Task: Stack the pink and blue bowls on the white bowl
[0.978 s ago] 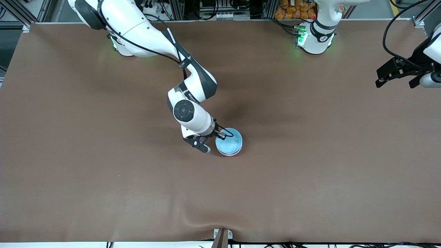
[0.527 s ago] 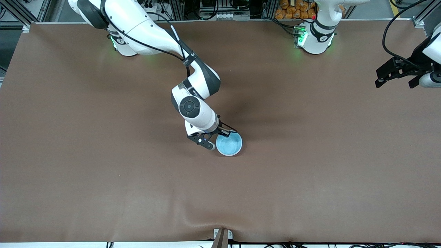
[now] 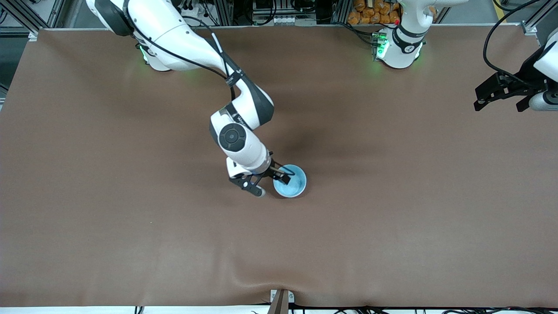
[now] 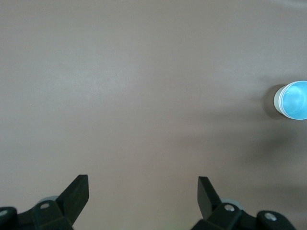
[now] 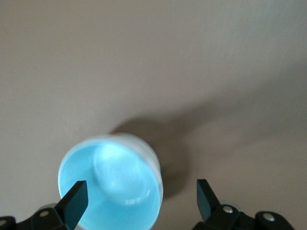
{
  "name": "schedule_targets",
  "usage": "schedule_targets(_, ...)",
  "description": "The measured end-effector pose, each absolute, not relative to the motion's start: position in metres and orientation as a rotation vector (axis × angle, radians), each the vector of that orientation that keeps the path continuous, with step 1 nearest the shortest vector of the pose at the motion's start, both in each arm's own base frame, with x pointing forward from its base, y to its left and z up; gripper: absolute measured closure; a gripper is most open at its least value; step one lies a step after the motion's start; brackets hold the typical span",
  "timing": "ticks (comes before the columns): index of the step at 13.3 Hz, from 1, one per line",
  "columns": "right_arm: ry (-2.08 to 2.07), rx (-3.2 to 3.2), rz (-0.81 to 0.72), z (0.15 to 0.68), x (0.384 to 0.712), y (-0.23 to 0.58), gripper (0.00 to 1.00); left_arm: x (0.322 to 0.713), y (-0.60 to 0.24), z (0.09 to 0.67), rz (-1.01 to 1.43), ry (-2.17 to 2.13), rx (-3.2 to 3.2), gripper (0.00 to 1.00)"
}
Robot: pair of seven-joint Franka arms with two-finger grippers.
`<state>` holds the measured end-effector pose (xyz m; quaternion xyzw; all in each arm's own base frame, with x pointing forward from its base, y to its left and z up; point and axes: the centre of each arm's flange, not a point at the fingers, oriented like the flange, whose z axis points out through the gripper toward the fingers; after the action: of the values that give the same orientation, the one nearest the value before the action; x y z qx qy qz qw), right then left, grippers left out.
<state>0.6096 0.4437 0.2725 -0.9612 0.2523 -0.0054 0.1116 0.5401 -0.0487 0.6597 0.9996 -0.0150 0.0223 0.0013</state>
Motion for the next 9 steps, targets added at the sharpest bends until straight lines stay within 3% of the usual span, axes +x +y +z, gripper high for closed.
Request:
schedule_targets(3, 0.652, -2.861, -0.090, 0.306, 0.640, 0.398, 0.00, 0.540, -0.049, 0.660, 0.070, -0.047, 3.137, 0.00)
schedule_targets(9, 0.388, -2.987, -0.006, 0.363, 0.676, 0.254, 0.00, 0.540, -0.050, 0.660, 0.069, -0.048, 3.131, 0.00)
